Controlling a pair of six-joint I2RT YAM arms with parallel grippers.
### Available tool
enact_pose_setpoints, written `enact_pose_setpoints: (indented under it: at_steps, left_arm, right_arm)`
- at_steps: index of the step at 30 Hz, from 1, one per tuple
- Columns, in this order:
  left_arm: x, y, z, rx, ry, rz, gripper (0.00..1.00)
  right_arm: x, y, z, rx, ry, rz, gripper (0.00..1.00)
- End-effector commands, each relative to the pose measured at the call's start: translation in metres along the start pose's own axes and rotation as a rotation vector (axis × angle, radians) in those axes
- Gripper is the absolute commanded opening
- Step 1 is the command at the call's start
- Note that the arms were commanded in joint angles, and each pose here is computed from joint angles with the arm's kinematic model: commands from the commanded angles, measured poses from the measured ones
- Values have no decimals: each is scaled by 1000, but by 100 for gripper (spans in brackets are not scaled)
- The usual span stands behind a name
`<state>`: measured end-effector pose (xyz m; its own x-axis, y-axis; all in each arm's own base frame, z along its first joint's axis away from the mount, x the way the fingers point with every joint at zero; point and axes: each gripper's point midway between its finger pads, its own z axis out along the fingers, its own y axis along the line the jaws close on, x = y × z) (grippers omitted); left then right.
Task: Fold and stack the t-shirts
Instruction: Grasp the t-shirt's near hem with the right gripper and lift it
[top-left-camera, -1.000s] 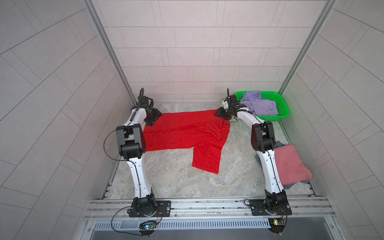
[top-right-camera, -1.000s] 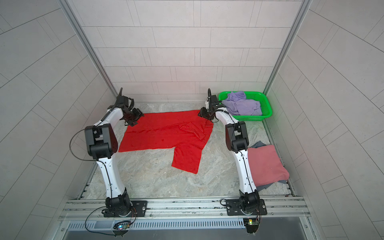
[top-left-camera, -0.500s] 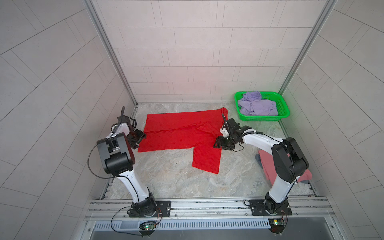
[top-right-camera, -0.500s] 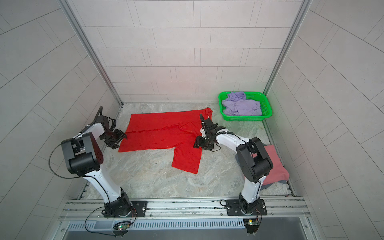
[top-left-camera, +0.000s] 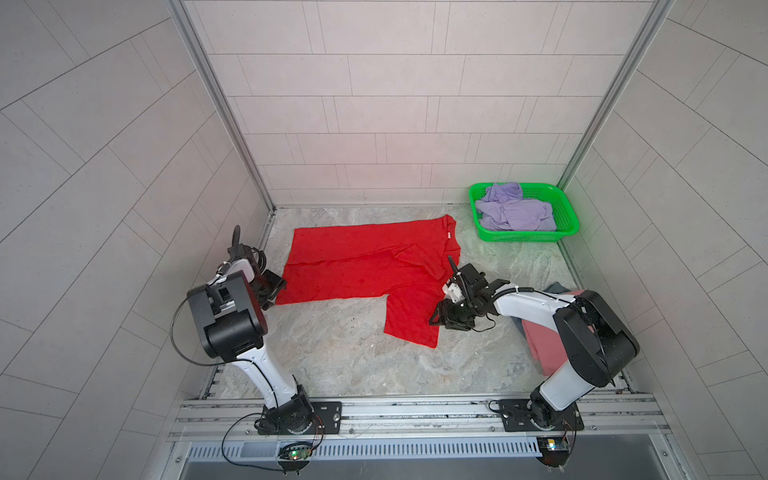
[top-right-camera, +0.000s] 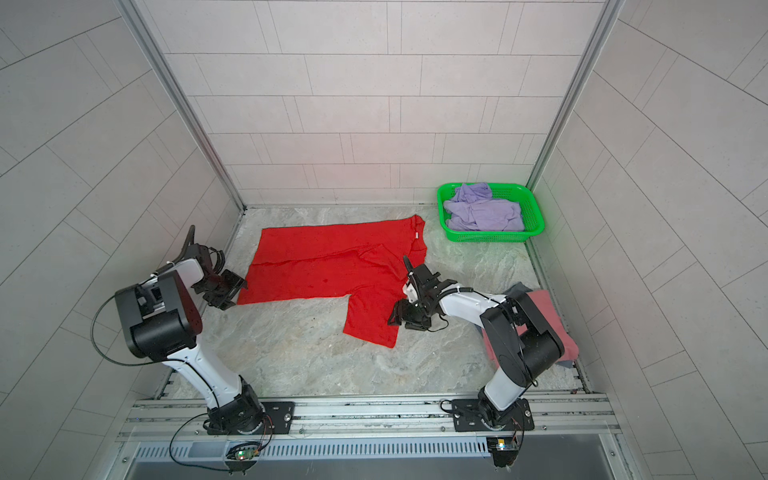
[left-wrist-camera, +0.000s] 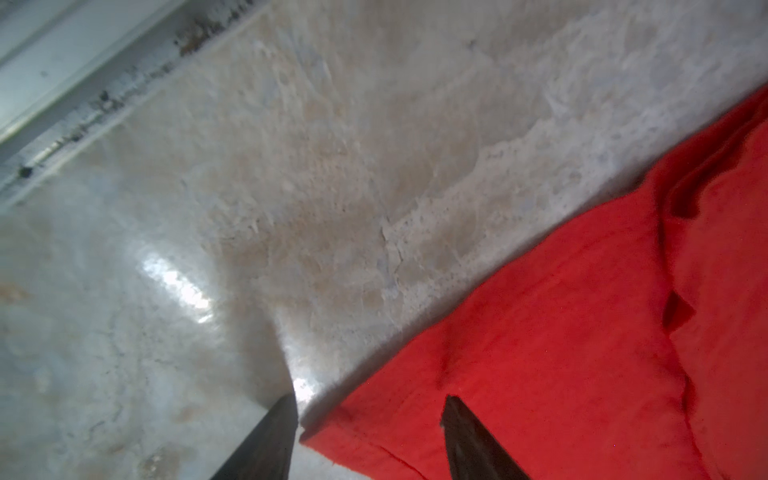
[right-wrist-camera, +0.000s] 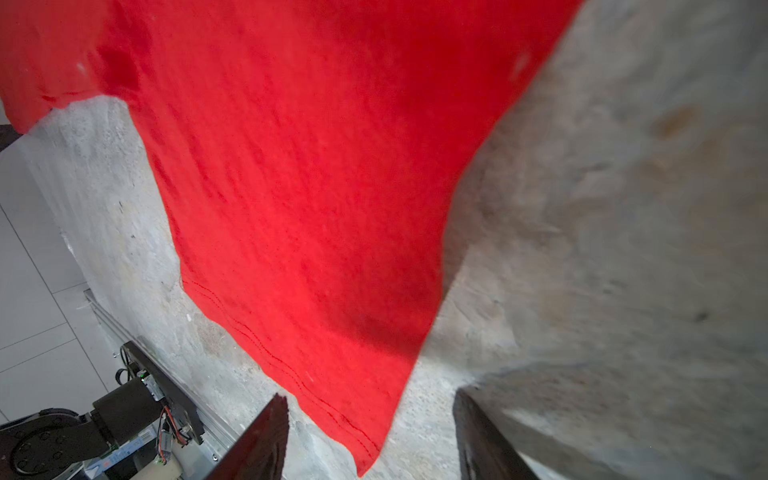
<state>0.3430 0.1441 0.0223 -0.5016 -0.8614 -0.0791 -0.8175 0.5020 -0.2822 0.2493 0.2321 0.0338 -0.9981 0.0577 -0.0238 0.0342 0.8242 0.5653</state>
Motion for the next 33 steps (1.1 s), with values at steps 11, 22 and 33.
enact_pose_setpoints:
  at_steps: [11,22,33]
  left_arm:
    - [37,-4,18,7,86,-16,21]
    - [35,-12,8,43,59,-9,3]
    - [30,-19,-5,63,29,17,0]
  right_arm:
    - [63,-21,26,103,142,39,59]
    - [74,-23,25,172,147,1,50]
    - [40,-15,20,263,115,-147,0]
